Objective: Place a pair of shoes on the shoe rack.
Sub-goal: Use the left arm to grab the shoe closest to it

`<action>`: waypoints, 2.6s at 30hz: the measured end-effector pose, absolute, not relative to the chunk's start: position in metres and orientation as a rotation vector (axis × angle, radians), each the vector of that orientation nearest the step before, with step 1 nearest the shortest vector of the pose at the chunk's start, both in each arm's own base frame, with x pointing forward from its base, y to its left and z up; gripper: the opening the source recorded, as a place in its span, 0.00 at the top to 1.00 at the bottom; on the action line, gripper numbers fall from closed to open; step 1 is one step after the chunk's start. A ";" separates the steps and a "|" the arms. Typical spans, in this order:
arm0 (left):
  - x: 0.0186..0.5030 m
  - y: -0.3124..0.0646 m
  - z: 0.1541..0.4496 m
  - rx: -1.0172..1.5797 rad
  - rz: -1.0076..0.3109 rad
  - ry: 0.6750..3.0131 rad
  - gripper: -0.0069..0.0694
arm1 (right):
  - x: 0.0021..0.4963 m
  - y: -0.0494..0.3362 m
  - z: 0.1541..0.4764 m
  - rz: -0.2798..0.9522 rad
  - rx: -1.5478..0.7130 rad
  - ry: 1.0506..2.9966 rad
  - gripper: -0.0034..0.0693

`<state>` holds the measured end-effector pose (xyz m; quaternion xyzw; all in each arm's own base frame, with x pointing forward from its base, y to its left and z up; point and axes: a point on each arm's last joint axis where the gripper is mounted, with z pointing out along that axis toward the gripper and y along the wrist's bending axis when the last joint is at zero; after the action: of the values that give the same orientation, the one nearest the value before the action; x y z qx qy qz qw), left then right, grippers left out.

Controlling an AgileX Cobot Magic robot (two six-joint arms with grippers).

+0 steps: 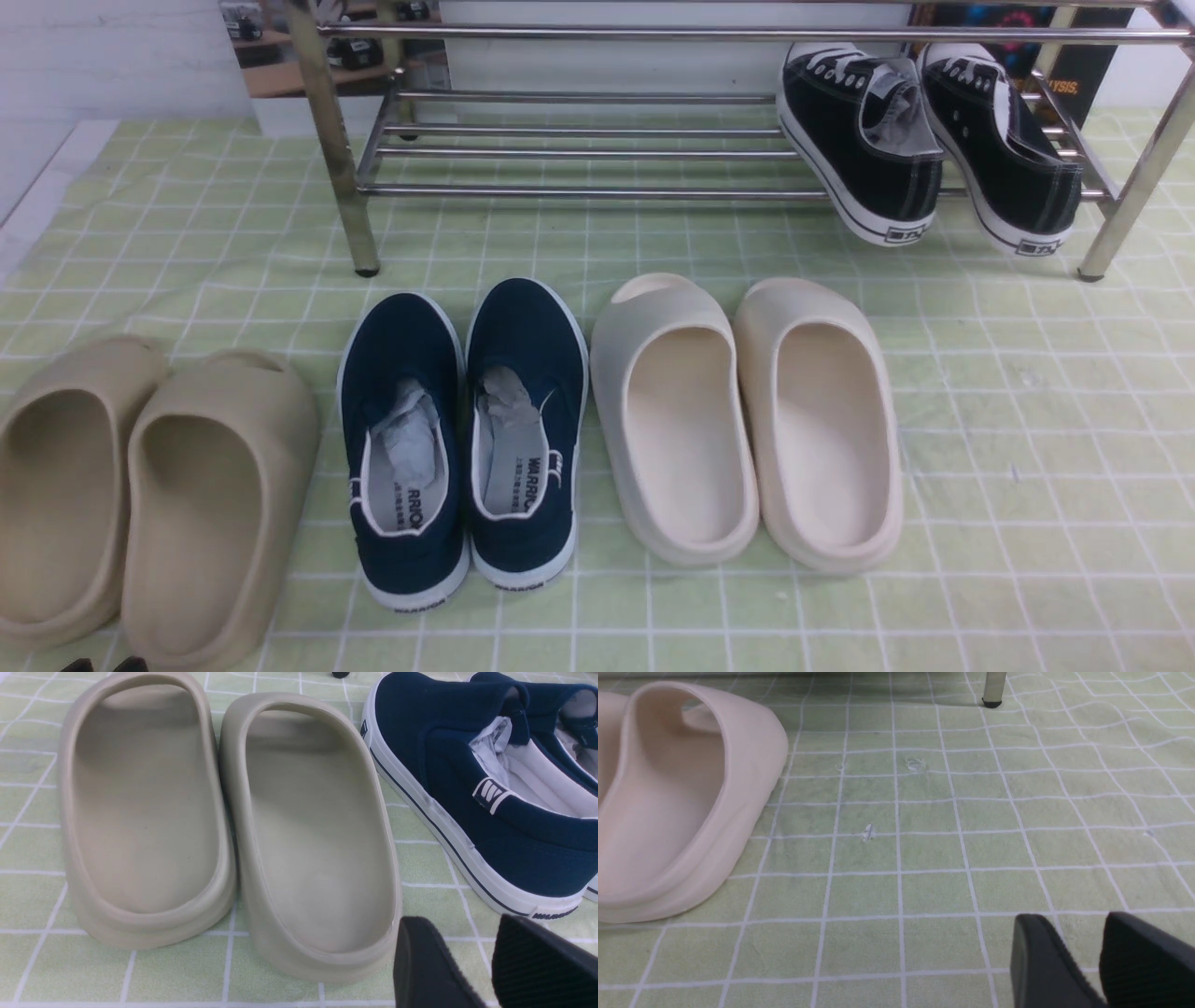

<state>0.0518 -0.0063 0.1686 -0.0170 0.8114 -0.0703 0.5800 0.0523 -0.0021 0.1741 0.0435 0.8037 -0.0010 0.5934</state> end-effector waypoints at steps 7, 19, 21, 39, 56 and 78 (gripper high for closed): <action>0.052 -0.006 0.169 -0.039 -0.164 1.897 0.60 | 0.052 -0.002 0.174 -0.003 0.101 1.868 0.63; 0.052 -0.006 0.169 -0.039 -0.164 1.897 0.60 | 0.052 -0.002 0.174 -0.003 0.101 1.868 0.63; 0.052 -0.006 0.169 -0.039 -0.164 1.897 0.60 | 0.052 -0.002 0.174 -0.003 0.101 1.868 0.63; 0.056 -0.004 0.205 -0.053 -0.163 1.485 0.60 | 0.052 -0.002 0.174 -0.003 0.101 1.868 0.62; 0.027 0.002 0.287 -0.237 -0.549 0.815 0.73 | 0.052 -0.002 0.174 -0.003 0.101 1.868 0.62; 0.176 -0.039 0.307 -0.229 -0.558 2.461 0.93 | 0.052 -0.002 0.174 -0.003 0.101 1.868 0.62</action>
<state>0.1765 -0.0389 0.3072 -0.0864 0.9267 -0.2101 0.2995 0.0523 -0.0021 0.1741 0.0432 0.8037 -0.0013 0.5934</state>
